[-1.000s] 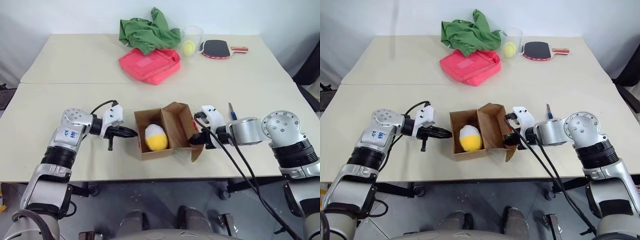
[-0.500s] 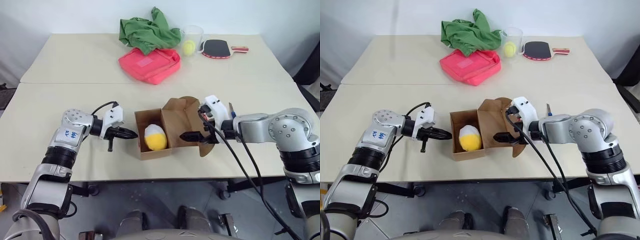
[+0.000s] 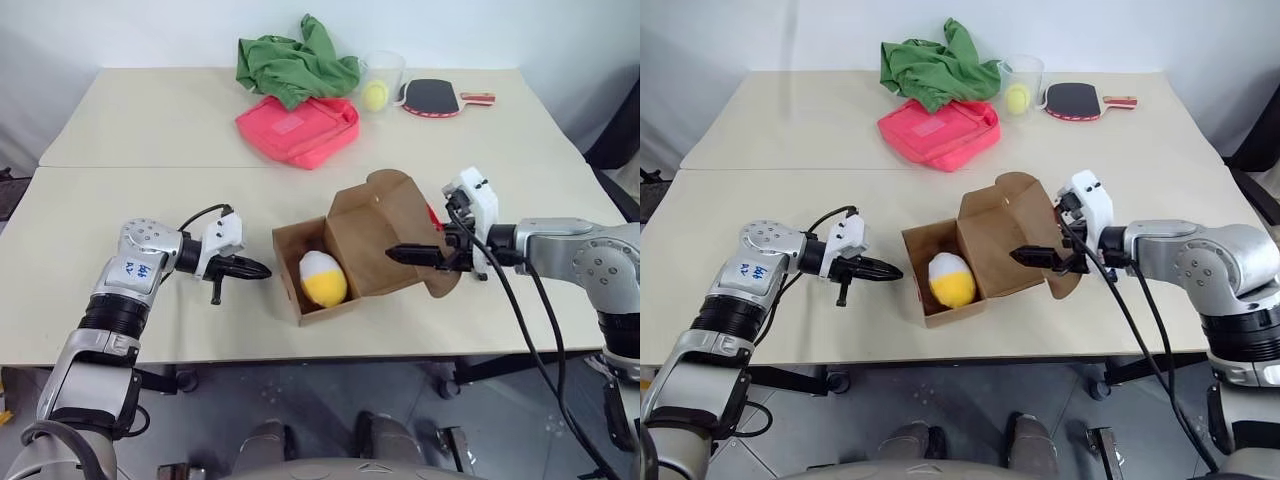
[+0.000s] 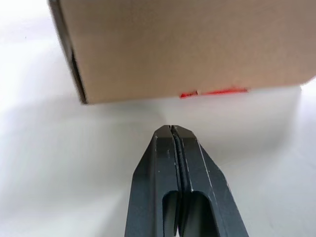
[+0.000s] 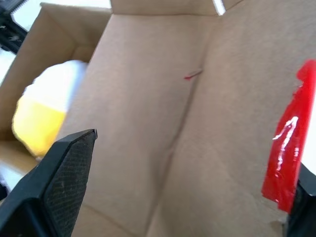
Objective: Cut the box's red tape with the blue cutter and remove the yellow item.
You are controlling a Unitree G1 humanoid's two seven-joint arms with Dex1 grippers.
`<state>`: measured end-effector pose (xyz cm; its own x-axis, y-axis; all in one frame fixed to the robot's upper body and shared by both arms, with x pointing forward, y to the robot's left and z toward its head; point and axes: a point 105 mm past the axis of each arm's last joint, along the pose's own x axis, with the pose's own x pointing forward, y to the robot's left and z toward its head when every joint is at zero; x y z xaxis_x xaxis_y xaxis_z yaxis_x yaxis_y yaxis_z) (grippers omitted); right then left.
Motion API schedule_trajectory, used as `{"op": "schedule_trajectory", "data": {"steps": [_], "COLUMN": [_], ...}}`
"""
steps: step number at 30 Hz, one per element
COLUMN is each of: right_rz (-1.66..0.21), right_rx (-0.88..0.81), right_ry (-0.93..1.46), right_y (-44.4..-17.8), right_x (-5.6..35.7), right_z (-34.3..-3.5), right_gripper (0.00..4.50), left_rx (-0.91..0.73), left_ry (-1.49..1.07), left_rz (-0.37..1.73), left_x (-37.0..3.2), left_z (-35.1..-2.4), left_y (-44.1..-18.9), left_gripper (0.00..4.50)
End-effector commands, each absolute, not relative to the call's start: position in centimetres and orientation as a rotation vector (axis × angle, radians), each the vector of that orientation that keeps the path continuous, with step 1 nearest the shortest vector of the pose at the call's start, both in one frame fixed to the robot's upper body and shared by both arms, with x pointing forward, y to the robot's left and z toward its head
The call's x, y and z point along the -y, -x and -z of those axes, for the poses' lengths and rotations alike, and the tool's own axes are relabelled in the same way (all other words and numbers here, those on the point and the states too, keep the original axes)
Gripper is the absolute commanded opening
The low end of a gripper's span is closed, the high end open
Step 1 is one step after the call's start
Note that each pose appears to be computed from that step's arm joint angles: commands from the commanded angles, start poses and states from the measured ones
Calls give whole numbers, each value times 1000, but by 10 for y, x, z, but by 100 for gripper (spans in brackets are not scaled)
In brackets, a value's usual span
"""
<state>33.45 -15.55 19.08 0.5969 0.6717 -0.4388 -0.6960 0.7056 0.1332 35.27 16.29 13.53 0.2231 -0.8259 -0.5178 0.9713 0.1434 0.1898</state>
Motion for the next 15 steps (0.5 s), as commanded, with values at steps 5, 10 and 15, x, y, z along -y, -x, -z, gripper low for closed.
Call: {"op": "schedule_trajectory", "data": {"steps": [5, 10, 15], "right_rz": [-800, -783, -762], "right_rx": [-438, -379, -290], "right_ry": [143, 289, 510], "right_y": [-335, -336, -340], "right_x": [142, 142, 143], "right_z": [-188, -193, -207], "right_gripper": [446, 446, 446], "left_rx": [-274, -274, -268], "left_ry": [-563, -562, -559], "left_rz": [1322, 1312, 1305], "left_x": [-164, -166, -168], "left_z": [-147, -148, -152], "left_y": [-352, -352, -354], "left_gripper": [0, 0, 0]}}
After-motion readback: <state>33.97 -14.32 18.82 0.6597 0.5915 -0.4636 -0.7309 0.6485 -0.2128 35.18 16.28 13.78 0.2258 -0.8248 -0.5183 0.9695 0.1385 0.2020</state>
